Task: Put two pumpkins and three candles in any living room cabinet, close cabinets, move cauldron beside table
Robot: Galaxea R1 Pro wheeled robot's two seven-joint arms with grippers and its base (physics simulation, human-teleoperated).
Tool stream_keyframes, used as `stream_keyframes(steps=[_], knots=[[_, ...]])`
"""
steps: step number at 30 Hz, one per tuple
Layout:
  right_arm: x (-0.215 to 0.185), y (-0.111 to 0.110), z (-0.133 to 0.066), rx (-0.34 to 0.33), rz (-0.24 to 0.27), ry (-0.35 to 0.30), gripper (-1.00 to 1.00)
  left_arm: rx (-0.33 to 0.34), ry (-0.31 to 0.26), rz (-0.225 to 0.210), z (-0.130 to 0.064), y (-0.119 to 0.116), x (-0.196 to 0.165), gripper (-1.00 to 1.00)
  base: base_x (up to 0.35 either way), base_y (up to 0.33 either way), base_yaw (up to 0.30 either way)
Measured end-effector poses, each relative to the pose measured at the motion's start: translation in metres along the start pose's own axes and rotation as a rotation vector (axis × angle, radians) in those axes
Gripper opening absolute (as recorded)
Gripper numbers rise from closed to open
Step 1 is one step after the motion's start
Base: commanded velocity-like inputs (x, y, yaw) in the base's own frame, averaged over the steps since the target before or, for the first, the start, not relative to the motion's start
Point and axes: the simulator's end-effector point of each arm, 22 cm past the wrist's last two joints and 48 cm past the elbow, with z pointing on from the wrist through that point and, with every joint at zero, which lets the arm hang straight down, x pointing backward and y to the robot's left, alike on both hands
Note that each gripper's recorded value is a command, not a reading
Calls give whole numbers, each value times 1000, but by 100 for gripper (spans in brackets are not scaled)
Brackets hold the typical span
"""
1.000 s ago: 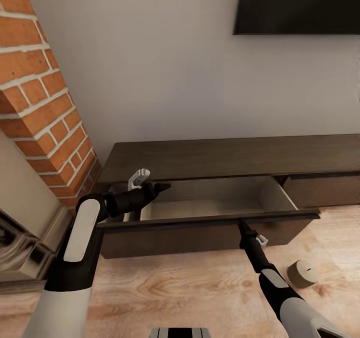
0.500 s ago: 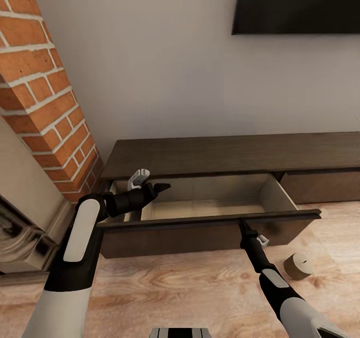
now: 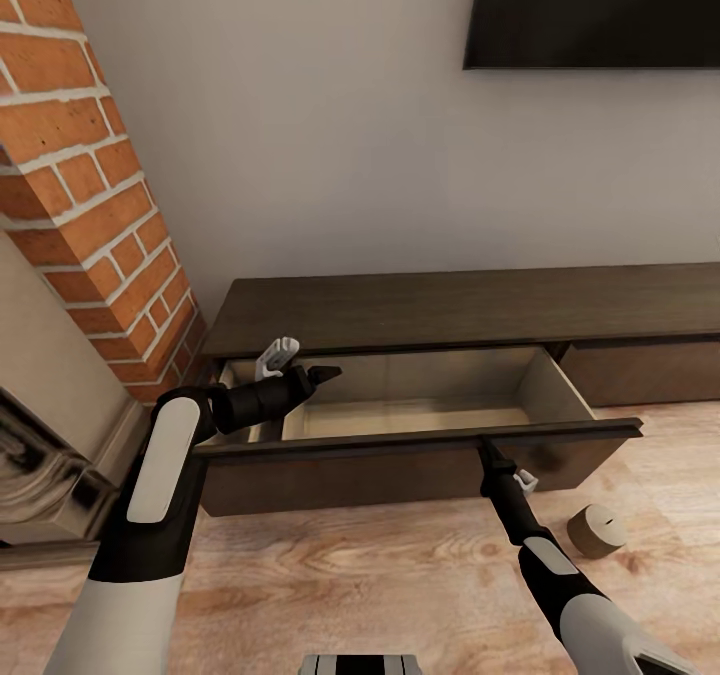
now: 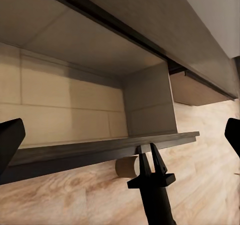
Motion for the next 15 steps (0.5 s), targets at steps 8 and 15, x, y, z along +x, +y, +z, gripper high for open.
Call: stream_keyframes(steps=[8,15], knots=[[0,0,1,3,-5,2,-100,1,2,1,0,-1,1,100,-136,-12,0],[-1,1,6,21,-18,5,-100,22,9,-8,0,-5,2,100,-27,-2,0]])
